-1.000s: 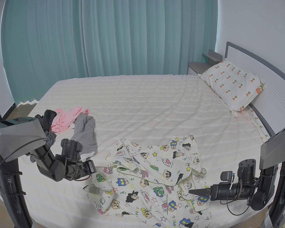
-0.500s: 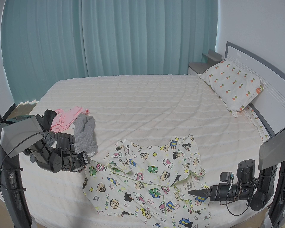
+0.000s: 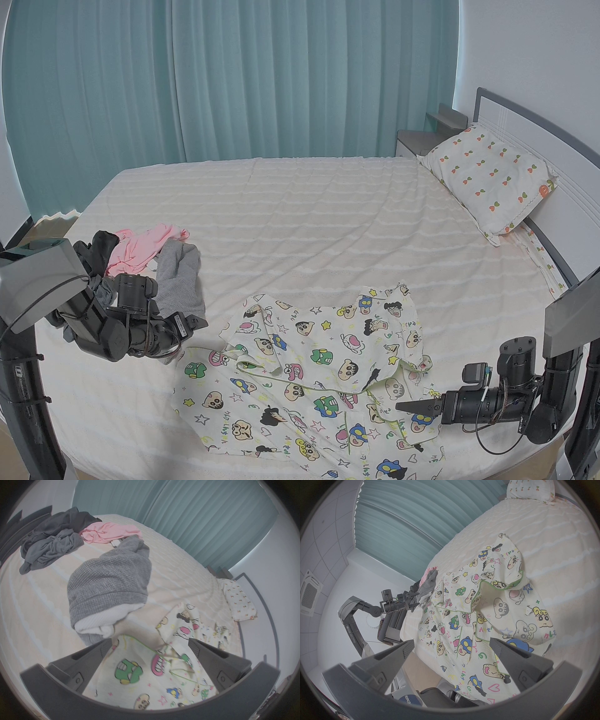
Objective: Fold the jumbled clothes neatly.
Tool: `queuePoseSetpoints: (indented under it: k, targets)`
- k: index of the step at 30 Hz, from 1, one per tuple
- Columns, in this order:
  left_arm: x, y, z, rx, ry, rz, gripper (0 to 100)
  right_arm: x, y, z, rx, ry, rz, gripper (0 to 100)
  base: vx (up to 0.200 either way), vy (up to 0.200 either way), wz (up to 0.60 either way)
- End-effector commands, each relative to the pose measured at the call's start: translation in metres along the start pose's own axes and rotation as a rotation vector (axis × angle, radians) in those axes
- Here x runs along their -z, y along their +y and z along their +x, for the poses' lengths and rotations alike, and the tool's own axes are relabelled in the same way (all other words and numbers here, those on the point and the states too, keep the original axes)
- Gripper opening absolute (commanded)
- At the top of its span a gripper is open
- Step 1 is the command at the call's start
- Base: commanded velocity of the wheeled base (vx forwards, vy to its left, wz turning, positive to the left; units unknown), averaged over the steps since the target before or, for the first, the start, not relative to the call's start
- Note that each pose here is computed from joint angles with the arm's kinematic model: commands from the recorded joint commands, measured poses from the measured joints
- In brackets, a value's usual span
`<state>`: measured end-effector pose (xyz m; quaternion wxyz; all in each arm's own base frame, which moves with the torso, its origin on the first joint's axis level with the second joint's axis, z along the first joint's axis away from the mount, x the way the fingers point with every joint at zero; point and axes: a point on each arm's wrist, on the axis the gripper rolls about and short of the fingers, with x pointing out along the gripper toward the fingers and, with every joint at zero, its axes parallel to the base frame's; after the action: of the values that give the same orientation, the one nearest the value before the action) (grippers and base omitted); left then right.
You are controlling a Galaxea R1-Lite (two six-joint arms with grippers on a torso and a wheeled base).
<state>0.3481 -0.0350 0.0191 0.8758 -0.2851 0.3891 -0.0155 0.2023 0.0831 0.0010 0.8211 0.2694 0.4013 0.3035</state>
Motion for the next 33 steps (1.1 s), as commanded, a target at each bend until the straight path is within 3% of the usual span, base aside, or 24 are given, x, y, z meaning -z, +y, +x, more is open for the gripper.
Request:
queuePoseSetpoints:
  k: [1, 5, 8, 12, 20, 27, 33]
  targets:
    - [0.019, -0.04, -0.025, 0.103, 0.029, -0.003, 100, 0.0, 0.0, 0.001, -0.004, -0.002, -0.004, 100, 0.0, 0.0, 0.0]
    - [0.041, -0.073, -0.019, 0.138, 0.056, -0.008, 100, 0.0, 0.0, 0.0, -0.003, -0.001, -0.003, 100, 0.0, 0.0, 0.0]
    - [0.056, -0.084, 0.003, 0.144, 0.103, 0.032, 100, 0.0, 0.0, 0.0, -0.003, -0.001, -0.003, 100, 0.0, 0.0, 0.0]
    - [0.069, -0.096, 0.036, 0.101, 0.086, 0.066, 100, 0.0, 0.0, 0.0, -0.003, -0.001, -0.003, 100, 0.0, 0.0, 0.0]
    - [0.097, -0.105, 0.056, 0.059, 0.123, 0.108, 100, 0.0, 0.0, 0.001, -0.003, -0.004, -0.003, 100, 0.0, 0.0, 0.0]
    - [0.095, -0.113, 0.066, 0.063, 0.1, 0.111, 100, -0.001, 0.0, 0.001, -0.003, -0.004, -0.003, 100, 0.0, 0.0, 0.0]
    - [0.097, -0.112, 0.083, 0.015, 0.047, 0.113, 100, -0.001, 0.0, 0.001, -0.003, -0.004, -0.003, 100, 0.0, 0.0, 0.0]
